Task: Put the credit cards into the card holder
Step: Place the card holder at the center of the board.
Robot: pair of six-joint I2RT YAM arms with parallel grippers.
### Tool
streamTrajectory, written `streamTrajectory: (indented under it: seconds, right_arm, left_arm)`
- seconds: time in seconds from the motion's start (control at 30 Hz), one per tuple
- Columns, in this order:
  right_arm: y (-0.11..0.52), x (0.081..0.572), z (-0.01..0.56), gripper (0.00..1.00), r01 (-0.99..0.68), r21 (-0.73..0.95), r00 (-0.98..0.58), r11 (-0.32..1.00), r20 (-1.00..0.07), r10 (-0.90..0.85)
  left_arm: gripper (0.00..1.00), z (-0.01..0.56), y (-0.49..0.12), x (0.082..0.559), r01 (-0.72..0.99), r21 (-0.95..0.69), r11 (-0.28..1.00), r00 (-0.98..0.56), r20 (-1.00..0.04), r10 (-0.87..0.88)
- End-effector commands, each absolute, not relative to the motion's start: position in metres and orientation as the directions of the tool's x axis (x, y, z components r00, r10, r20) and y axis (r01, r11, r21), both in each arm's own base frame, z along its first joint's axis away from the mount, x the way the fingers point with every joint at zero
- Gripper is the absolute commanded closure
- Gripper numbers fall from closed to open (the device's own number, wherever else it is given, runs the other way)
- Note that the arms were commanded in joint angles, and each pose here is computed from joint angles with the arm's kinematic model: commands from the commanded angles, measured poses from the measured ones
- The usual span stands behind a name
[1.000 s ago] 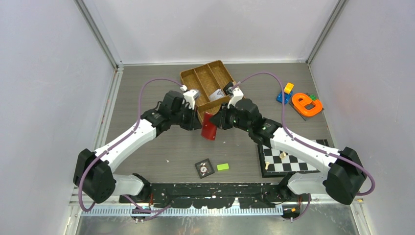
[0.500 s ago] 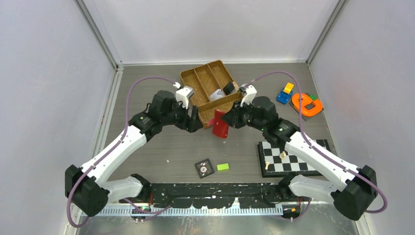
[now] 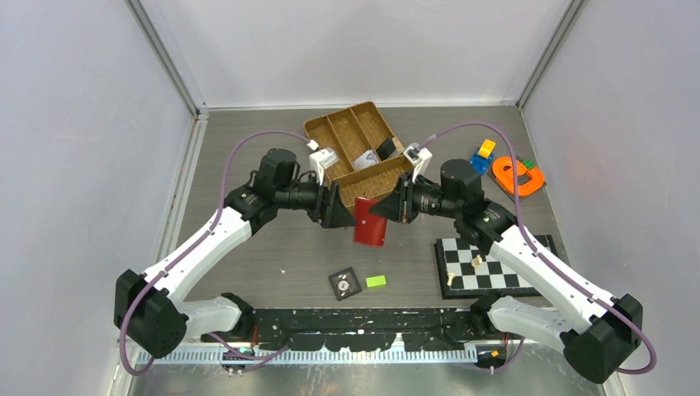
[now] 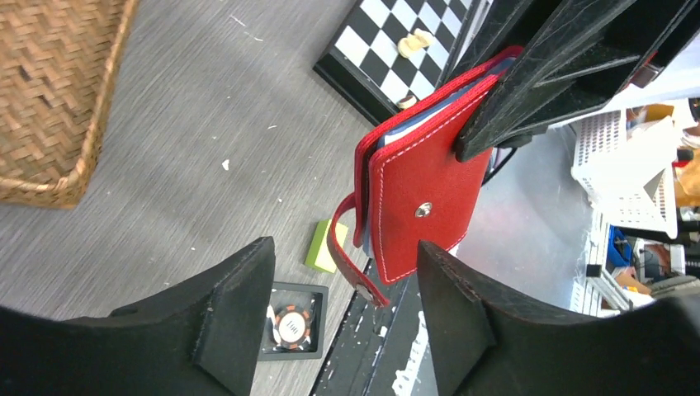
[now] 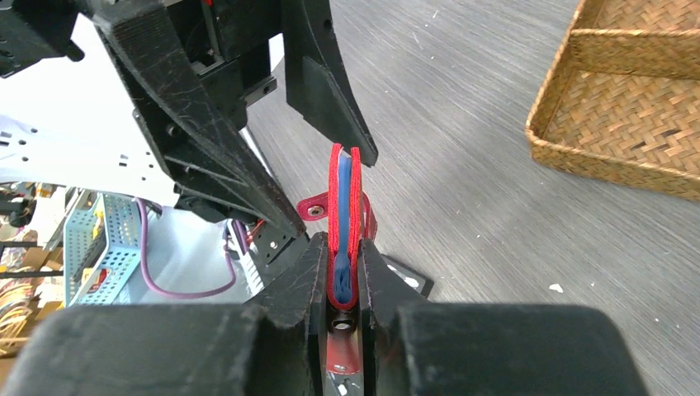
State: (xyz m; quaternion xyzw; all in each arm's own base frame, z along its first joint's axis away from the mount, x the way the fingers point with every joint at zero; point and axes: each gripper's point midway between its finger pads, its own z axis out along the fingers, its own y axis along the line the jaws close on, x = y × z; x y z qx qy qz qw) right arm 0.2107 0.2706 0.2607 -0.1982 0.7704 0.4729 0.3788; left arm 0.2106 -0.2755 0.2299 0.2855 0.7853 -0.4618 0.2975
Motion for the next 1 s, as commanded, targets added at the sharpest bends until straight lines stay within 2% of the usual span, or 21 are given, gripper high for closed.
streamTrajectory:
  seconds: [0.0,0.2,0.33,0.43,0.47,0.53,0.57,0.73,0.97]
  right_arm:
    - [0.271,0.198,0.289,0.99,-0.713,0.579,-0.606,0.395,-0.793,0.068]
    - [0.269,0.199,0.288,1.00,-0.707,0.579,-0.610,0.405,-0.790,0.065]
    - [0.268,0.199,0.285,0.99,-0.700,0.583,-0.617,0.413,-0.785,0.062]
    - [0.266,0.204,0.279,1.00,-0.680,0.585,-0.625,0.442,-0.778,0.068]
    - [0.265,0.208,0.275,1.00,-0.665,0.584,-0.629,0.465,-0.774,0.073]
    - [0.259,0.222,0.260,0.98,-0.606,0.580,-0.641,0.545,-0.761,0.097]
    - [0.253,0.231,0.248,0.96,-0.556,0.573,-0.650,0.602,-0.751,0.116]
    - [0.234,0.254,0.188,0.83,-0.364,0.549,-0.702,0.752,-0.693,0.166]
    - [0.232,0.270,0.135,0.70,-0.263,0.534,-0.735,0.804,-0.650,0.191]
  left_arm:
    - [0.38,0.248,-0.284,0.204,0.758,-0.572,0.313,-0.637,-0.752,0.168]
    - [0.44,0.236,-0.280,0.209,0.740,-0.565,0.365,-0.653,-0.735,0.184]
    - [0.51,0.230,-0.285,0.204,0.724,-0.606,0.329,-0.681,-0.704,0.203]
    - [0.72,0.225,-0.290,0.200,0.714,-0.631,0.302,-0.697,-0.681,0.223]
    - [0.82,0.223,-0.291,0.200,0.709,-0.638,0.301,-0.703,-0.674,0.226]
    - [0.96,0.219,-0.295,0.198,0.696,-0.655,0.295,-0.717,-0.658,0.231]
    - [1.00,0.215,-0.296,0.197,0.689,-0.662,0.296,-0.724,-0.649,0.236]
    - [1.00,0.191,-0.302,0.203,0.630,-0.692,0.354,-0.776,-0.580,0.248]
    - [1.00,0.149,-0.307,0.216,0.498,-0.737,0.457,-0.867,-0.437,0.240]
